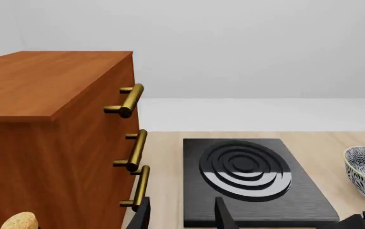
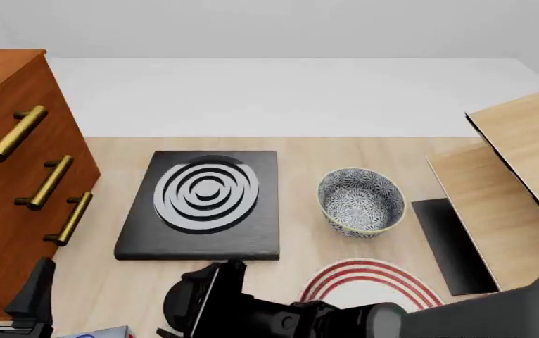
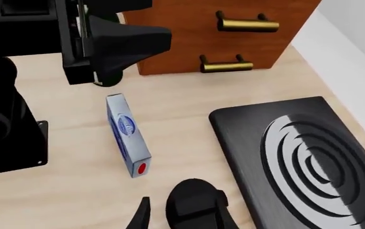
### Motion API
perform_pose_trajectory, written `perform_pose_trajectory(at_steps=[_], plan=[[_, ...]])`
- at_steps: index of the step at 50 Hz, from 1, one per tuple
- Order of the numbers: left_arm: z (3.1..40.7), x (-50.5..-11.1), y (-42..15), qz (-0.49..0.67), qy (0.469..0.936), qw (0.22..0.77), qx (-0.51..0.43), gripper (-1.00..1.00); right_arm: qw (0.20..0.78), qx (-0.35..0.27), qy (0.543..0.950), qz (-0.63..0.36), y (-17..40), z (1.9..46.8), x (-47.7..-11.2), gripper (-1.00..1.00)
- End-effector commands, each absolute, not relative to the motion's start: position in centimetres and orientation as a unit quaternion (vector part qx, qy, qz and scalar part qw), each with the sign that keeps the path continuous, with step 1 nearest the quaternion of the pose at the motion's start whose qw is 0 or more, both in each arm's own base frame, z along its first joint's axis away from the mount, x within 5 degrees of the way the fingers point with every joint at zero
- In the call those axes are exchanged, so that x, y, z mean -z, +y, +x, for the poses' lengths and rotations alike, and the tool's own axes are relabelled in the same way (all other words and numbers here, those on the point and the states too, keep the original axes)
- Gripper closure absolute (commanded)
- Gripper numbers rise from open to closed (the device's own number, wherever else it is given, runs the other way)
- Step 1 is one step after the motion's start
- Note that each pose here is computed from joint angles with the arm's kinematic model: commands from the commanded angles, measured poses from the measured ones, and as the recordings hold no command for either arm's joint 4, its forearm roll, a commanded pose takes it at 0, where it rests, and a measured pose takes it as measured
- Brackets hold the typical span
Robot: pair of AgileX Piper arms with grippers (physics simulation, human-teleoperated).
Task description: Pick up the cream cheese and put it in the bowl.
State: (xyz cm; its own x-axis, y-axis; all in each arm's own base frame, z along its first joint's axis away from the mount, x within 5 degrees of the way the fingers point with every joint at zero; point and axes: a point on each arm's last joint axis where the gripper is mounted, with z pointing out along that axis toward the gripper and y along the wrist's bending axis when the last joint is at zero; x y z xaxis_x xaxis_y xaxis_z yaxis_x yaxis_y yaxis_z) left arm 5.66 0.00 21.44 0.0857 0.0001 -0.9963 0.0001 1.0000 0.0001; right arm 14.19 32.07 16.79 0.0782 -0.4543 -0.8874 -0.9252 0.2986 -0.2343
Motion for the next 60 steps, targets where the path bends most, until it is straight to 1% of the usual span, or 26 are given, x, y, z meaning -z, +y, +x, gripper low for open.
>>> perform_pose_trajectory(at_steps=[1,13,31,45,60], plan=[[5.7,-21.4,0.0,0.0,0.676,0.737,0.0,-1.0,0.483,-0.24,0.641,-0.547,33.9,14.5,-14.8,-1.0],[5.7,-21.4,0.0,0.0,0.676,0.737,0.0,-1.0,0.472,-0.247,0.639,-0.555,35.6,14.0,-13.3,-1.0],[5.7,-21.4,0.0,0.0,0.676,0.737,0.0,-1.0,0.466,-0.247,0.633,-0.567,37.8,13.9,-12.6,-1.0],[5.7,-21.4,0.0,0.0,0.676,0.737,0.0,-1.0,0.452,-0.248,0.635,-0.575,39.5,13.7,-10.4,-1.0],[5.7,-21.4,0.0,0.0,0.676,0.737,0.0,-1.0,0.451,-0.252,0.63,-0.58,40.5,13.3,-10.5,-1.0]])
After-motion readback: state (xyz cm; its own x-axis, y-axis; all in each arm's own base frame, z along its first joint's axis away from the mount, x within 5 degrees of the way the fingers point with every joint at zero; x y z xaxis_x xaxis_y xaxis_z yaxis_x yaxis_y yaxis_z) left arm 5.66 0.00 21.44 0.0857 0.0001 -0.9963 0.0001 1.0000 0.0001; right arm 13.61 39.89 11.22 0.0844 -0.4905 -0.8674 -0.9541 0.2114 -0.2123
